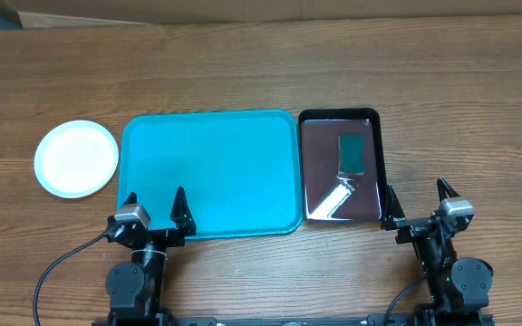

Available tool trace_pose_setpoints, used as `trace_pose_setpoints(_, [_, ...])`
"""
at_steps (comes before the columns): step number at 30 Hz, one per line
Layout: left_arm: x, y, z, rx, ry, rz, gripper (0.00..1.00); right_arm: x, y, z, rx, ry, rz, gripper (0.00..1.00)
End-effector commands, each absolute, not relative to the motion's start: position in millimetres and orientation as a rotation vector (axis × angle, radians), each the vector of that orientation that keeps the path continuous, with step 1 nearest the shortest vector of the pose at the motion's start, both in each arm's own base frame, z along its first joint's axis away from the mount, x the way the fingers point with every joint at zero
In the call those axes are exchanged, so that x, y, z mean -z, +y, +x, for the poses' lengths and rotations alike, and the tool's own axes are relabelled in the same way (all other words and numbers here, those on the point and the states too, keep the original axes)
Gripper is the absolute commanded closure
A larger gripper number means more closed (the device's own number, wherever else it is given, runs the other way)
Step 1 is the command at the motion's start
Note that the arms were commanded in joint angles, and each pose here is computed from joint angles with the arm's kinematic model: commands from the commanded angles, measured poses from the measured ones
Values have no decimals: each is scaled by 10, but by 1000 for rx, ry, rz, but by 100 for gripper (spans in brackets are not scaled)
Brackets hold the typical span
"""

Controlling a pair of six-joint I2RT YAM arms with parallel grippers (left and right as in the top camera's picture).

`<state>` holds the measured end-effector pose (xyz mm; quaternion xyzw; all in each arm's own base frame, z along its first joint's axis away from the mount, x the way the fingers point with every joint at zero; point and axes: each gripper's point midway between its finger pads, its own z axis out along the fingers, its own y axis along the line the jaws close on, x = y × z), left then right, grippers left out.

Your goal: Clean dirty plates on tray and stack at the side

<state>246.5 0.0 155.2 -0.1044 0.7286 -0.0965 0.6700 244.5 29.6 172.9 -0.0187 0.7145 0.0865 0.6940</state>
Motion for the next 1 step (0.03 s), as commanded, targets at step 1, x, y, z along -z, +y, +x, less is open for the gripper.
trace_pose_setpoints(1, [-1558, 35, 2461, 201, 1634, -244, 0, -1712, 273, 2448, -185, 1591, -34, 0])
